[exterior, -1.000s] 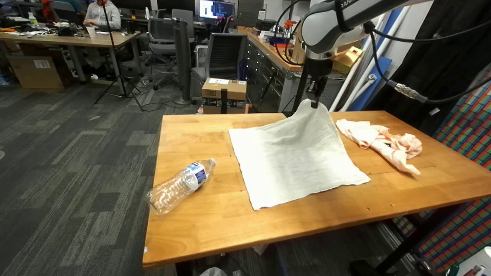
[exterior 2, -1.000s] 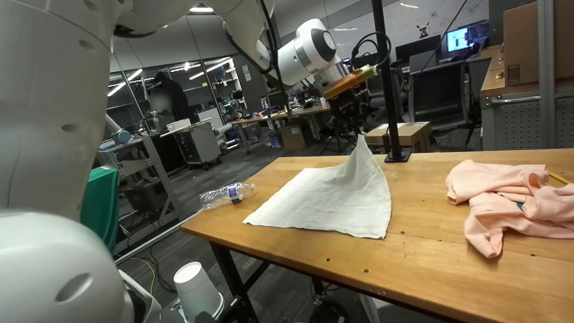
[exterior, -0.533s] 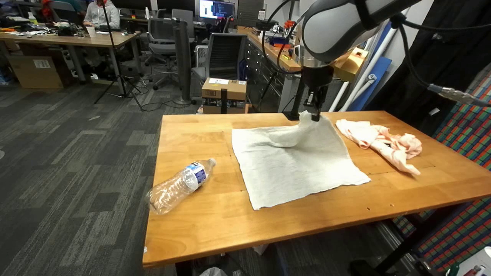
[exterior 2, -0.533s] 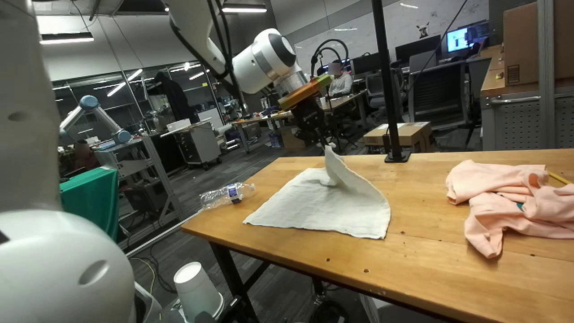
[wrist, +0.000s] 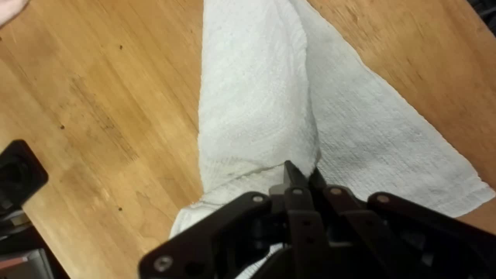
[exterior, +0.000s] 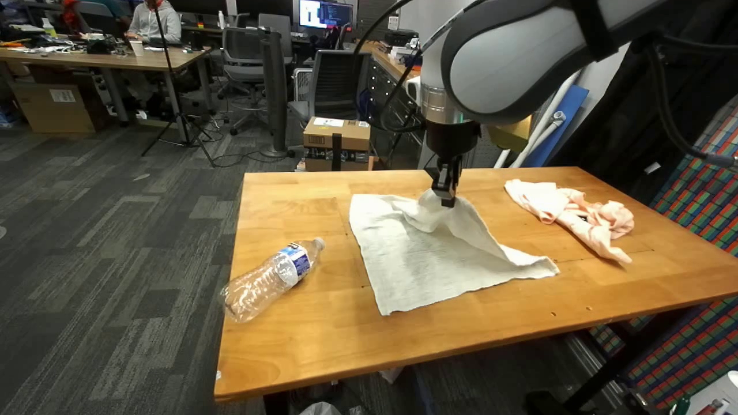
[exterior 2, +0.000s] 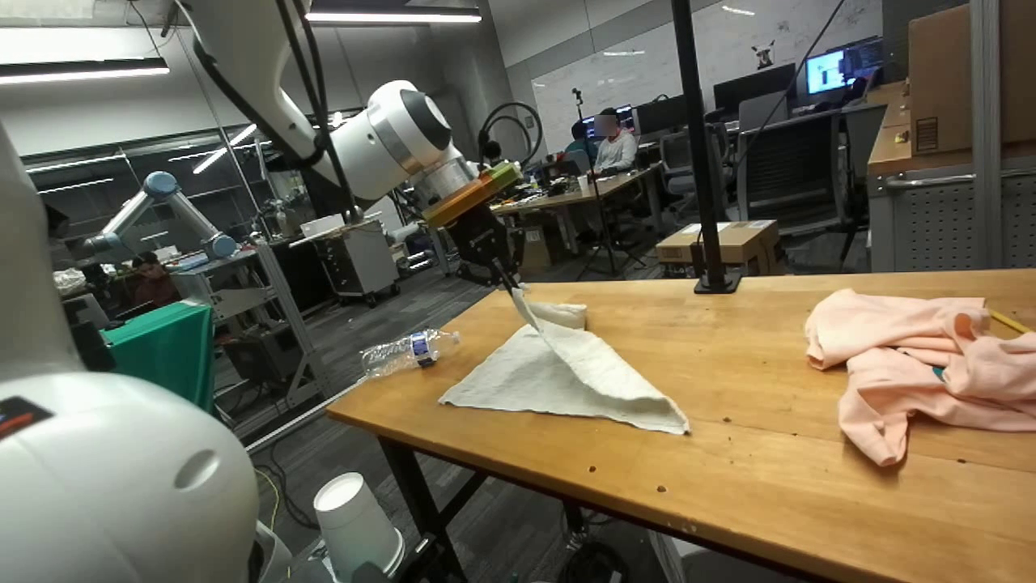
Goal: Fold the towel twice
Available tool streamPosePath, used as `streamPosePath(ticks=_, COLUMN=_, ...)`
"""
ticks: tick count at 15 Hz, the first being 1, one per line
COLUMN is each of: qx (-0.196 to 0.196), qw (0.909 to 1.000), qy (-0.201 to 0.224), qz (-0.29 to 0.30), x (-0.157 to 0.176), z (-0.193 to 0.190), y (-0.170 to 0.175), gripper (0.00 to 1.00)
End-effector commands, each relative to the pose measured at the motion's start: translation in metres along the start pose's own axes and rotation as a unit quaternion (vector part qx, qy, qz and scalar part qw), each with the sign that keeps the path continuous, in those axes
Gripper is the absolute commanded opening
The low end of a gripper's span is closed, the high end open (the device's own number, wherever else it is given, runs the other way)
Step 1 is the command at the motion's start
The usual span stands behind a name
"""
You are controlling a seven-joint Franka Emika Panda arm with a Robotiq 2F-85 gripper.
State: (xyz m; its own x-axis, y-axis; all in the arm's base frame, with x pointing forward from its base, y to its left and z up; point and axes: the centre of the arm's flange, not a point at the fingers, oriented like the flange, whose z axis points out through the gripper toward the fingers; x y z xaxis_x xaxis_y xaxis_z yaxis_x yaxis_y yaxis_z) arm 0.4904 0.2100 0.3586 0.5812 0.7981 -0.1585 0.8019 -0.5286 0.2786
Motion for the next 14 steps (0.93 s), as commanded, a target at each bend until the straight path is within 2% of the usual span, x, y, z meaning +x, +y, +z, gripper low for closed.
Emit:
streamPosePath(ticks=1, qx=-0.005, qw=0.9987, qy=0.030, qz=-0.041, x=-0.002, z=-0.009, y=-0.038, gripper=0.01)
streamPosePath(ticks=8, qx=0.048, qw=0.9961, qy=0.010, qz=-0.074, x=-0.008, z=0.000, y=-0.082, gripper=0.01)
streamPosePath(ticks=10, qx=0.053, qw=0.9936, qy=0.013, qz=-0.098, x=-0.006, z=0.001, y=-0.098, gripper=0.01)
streamPosePath(ticks=14, qx=0.098, qw=0.9834, qy=0.041, qz=-0.147, x=-0.003, z=0.001, y=-0.121, gripper=0.02)
